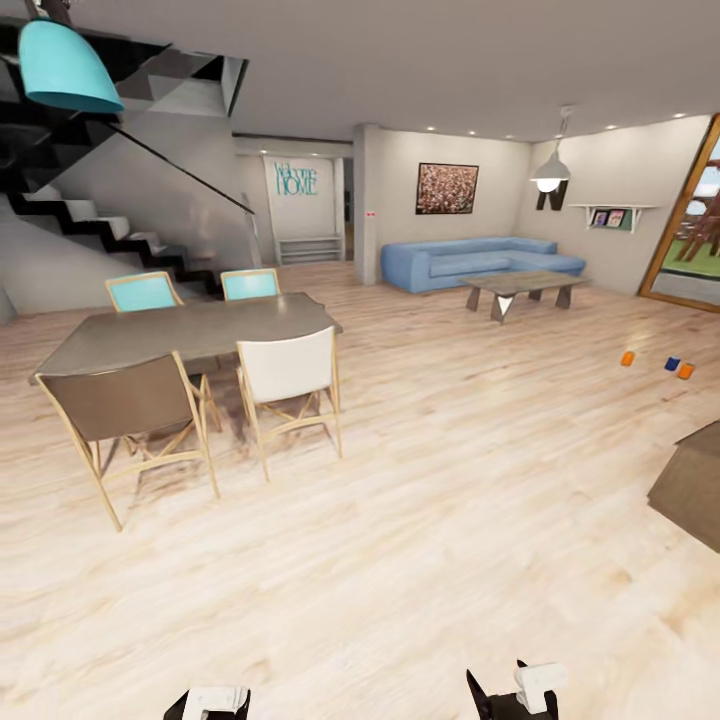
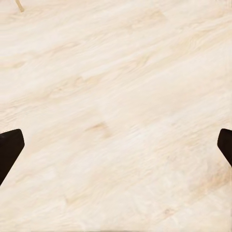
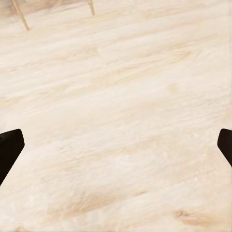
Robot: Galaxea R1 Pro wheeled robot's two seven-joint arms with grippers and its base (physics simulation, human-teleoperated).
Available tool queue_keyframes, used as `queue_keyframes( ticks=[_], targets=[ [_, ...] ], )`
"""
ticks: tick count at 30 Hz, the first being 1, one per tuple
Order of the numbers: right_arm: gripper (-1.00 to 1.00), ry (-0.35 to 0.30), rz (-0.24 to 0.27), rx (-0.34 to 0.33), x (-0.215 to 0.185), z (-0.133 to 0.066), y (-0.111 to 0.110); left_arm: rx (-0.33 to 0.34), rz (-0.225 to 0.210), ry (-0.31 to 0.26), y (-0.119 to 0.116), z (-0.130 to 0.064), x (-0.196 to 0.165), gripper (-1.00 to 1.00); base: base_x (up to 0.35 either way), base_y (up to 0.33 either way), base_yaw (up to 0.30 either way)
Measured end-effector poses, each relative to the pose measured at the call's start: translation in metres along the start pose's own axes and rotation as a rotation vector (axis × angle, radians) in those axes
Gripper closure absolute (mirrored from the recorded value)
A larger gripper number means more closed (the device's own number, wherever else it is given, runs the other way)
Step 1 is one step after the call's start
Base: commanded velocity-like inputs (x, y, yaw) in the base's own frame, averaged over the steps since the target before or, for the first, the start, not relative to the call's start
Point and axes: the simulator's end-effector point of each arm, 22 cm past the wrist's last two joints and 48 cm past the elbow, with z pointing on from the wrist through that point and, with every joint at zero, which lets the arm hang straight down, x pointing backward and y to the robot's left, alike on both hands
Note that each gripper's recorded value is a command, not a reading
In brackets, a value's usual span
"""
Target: Put the three can of soda from the living room inside the tash can in the kitchen.
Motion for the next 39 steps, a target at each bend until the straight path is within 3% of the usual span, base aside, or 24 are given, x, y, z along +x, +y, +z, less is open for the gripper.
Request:
queue_keyframes(
  ticks=[17,39],
  targets=[
    [-1.0,0.0,0.0,0.0,0.0,0.0,0.0,0.002,0.007,0.0,-0.0006,0.0,0.0,-1.0,0.055,-0.261,0.082],
    [-1.0,0.0,0.0,0.0,0.0,0.0,0.0,0.003,0.005,0.0,-0.0009,0.0,0.0001,-1.0,0.241,-0.226,0.0]
  ],
)
